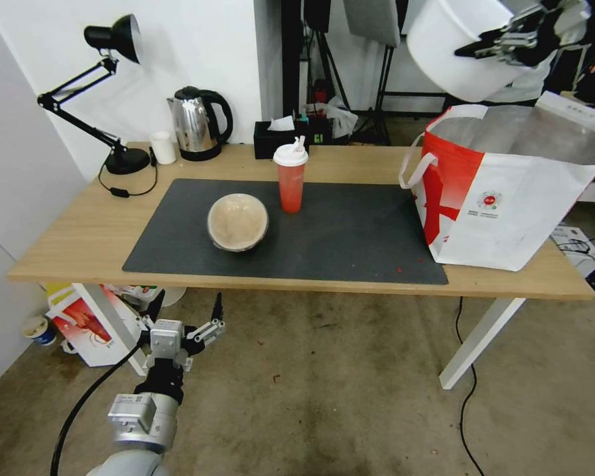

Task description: Pick up the trash from the table and place it into the takeout bag.

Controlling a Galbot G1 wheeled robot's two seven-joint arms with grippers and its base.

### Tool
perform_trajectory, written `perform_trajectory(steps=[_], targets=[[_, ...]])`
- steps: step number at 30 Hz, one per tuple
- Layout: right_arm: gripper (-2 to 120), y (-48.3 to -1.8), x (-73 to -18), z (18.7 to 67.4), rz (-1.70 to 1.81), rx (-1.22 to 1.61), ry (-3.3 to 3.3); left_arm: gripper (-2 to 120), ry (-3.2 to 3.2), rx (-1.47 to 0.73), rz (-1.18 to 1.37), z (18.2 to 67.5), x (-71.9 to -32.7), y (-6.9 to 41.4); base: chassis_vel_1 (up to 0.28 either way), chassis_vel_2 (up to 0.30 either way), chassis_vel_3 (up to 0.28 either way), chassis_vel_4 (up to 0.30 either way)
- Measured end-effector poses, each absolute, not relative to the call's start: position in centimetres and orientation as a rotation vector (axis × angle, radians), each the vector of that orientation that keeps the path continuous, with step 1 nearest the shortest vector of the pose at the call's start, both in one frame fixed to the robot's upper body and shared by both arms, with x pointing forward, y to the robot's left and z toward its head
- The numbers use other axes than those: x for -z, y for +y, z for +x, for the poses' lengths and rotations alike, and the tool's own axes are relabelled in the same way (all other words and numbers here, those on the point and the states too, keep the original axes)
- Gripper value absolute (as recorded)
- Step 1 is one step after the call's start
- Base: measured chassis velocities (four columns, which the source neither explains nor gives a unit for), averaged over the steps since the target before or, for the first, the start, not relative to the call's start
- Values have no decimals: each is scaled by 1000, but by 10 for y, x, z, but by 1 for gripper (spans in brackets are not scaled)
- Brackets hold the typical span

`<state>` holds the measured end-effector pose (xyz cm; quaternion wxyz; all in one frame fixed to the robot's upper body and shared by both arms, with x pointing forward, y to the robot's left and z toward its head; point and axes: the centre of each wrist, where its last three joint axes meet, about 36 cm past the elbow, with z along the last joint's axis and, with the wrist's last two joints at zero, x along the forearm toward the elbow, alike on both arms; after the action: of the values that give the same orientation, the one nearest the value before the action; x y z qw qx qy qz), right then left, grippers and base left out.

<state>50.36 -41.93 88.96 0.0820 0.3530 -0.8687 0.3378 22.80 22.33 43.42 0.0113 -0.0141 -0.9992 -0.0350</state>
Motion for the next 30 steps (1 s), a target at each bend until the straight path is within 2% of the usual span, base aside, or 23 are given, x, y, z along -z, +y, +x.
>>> perform_trajectory(steps=[30], targets=[[0,-497,-825,494,926,-961,-2581,100,-3117,109,-44,228,-434,223,0,0,0,0]])
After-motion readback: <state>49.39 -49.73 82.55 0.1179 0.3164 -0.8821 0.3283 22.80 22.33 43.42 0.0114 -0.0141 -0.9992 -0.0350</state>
